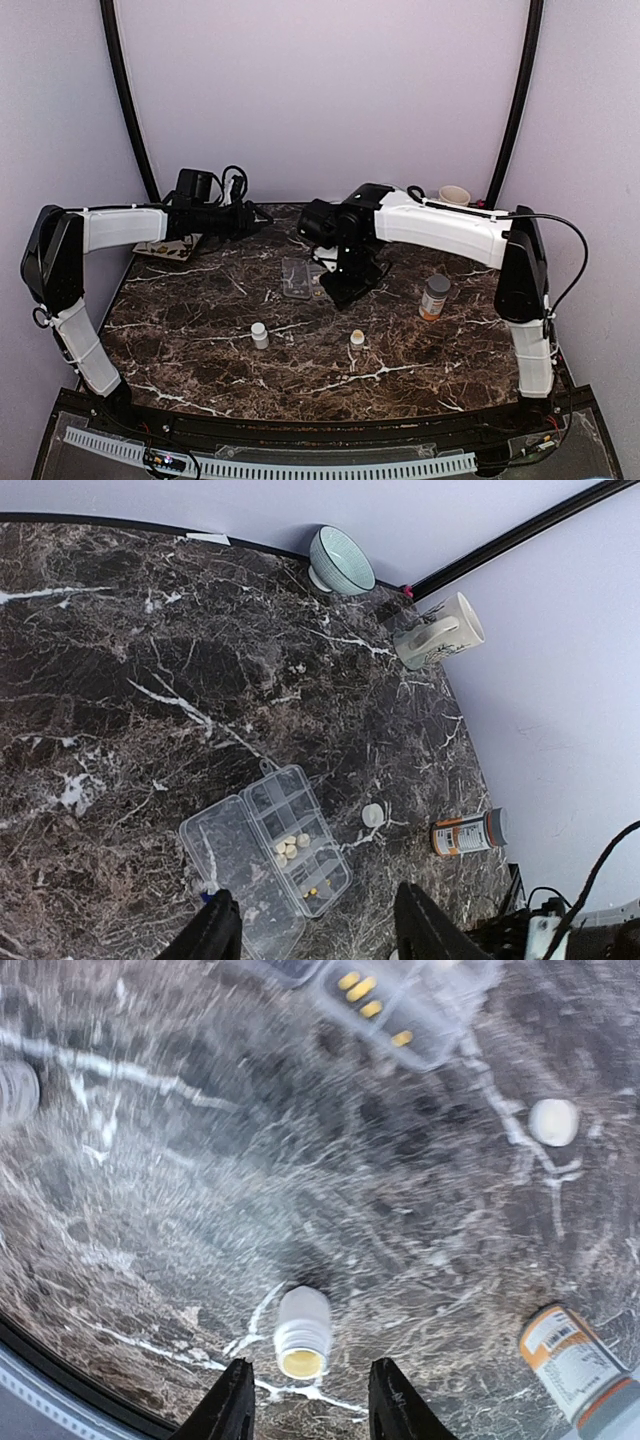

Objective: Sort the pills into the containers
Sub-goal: Pick up the lid of the pill bottle from the center of the board.

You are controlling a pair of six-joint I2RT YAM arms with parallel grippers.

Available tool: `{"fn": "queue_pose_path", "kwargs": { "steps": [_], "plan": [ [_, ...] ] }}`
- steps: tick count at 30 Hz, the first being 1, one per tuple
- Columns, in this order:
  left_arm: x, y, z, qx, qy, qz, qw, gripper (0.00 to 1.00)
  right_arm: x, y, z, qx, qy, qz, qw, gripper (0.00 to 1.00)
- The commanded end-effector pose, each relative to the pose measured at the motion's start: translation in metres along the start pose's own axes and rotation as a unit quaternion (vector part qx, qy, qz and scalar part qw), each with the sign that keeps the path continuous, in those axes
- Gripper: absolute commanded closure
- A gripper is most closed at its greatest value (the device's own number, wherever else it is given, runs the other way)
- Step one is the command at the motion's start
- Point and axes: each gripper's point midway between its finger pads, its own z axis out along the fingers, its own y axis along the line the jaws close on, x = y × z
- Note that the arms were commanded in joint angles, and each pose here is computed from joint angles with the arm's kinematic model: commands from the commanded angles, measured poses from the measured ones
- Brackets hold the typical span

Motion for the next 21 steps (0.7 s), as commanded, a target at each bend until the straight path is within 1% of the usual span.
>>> {"fn": "queue_pose_path", "kwargs": {
  "steps": [1, 7, 10, 17, 21],
  "plan": [
    [-0.012, -0.013, -0.010, -0.005, -0.009, 0.030, 0.999, 0.45, -0.025, -0.040, -0.021, 0.014, -0.074, 0.075, 0.994, 0.59],
    [-0.014, -0.016, -0.014, -0.013, -0.008, 0.036, 0.999, 0.45, -0.041, -0.075, 0.001, 0.038, -0.102, 0.113, 0.988, 0.57],
    [-0.015, -0.020, -0.014, -0.014, -0.004, 0.045, 0.999, 0.45, -0.046, -0.088, 0.018, 0.053, -0.109, 0.125, 0.985, 0.53],
    [-0.015, -0.022, -0.013, -0.019, 0.001, 0.055, 0.998, 0.45, -0.052, -0.107, 0.056, 0.067, -0.115, 0.154, 0.979, 0.49],
    [-0.014, -0.024, -0.012, -0.017, 0.003, 0.056, 0.998, 0.45, -0.054, -0.114, 0.072, 0.077, -0.101, 0.162, 0.979, 0.49]
  ]
}}
